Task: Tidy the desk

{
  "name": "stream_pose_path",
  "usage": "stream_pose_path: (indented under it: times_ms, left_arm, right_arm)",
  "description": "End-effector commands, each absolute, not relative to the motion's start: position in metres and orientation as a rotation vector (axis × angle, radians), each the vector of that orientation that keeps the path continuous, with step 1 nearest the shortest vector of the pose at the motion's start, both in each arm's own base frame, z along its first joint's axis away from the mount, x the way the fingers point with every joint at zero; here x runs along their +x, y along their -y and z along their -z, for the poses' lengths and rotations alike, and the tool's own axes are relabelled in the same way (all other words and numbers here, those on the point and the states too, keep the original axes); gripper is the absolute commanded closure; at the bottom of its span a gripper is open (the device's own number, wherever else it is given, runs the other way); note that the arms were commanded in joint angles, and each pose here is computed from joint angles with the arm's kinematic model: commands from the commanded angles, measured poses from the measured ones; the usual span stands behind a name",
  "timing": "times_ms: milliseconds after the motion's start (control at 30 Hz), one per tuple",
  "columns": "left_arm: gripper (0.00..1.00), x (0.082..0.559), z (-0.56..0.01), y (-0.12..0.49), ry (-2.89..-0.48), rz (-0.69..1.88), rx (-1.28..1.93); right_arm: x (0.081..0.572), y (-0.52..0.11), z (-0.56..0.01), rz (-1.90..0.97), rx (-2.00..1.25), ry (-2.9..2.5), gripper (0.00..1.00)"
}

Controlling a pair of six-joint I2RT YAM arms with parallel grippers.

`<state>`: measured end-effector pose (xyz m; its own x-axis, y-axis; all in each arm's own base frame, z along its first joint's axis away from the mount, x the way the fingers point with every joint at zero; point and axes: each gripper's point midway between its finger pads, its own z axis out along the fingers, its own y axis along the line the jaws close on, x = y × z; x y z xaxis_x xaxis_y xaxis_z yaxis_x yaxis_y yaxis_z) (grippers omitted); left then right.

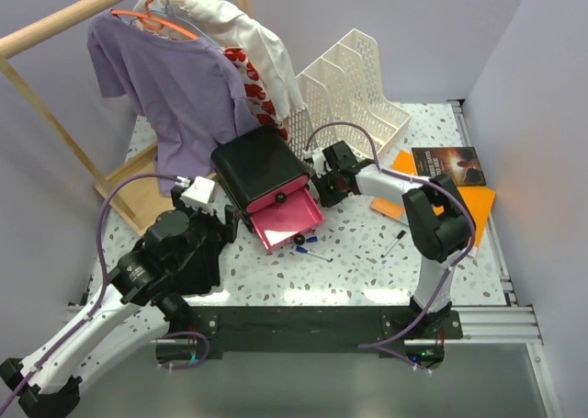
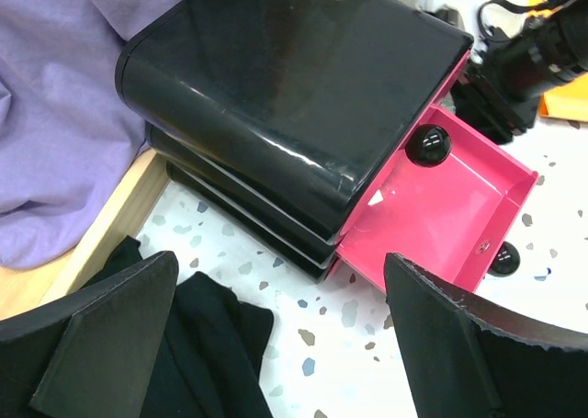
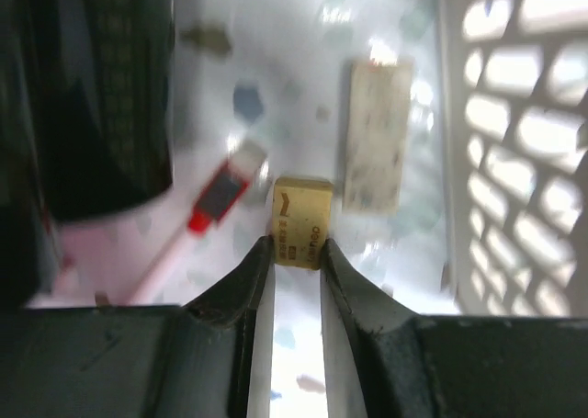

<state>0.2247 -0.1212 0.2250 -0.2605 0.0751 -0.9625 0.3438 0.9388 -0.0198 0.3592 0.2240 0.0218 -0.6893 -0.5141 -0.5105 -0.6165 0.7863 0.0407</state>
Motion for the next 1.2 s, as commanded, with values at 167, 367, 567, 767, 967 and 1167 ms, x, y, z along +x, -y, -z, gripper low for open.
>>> stream_pose_path:
  times_ms: [167, 367, 567, 767, 967, 1167]
  left_arm:
    - [0.00, 0.227, -0.238, 0.126, -1.767, 0.297, 0.310]
    - [0.00, 0.226, -0.241, 0.127, -1.753, 0.311, 0.314]
    - [0.00, 0.225, -0.240, 0.128, -1.755, 0.317, 0.320]
    - [0.00, 0.225, -0.242, 0.127, -1.748, 0.321, 0.311]
    - [0.00, 0.224, -0.244, 0.125, -1.741, 0.318, 0.302]
    - [0.00, 0.223, -0.247, 0.124, -1.733, 0.321, 0.299]
  right_arm:
    - [0.319, -0.198, -0.097, -0.262, -1.010, -2.344, 1.00]
    - [0.279, -0.196, -0.125, -0.377, -1.219, -2.204, 1.00]
    - [0.243, -0.221, -0.169, -0.617, -1.475, -1.924, 0.99]
    - [0.234, -0.258, -0.182, -0.649, -1.603, -1.767, 0.97]
    - [0.243, -0.301, -0.176, -0.620, -1.679, -1.740, 0.90]
    - [0.253, -0.337, -0.164, -0.541, -1.709, -1.752, 0.68]
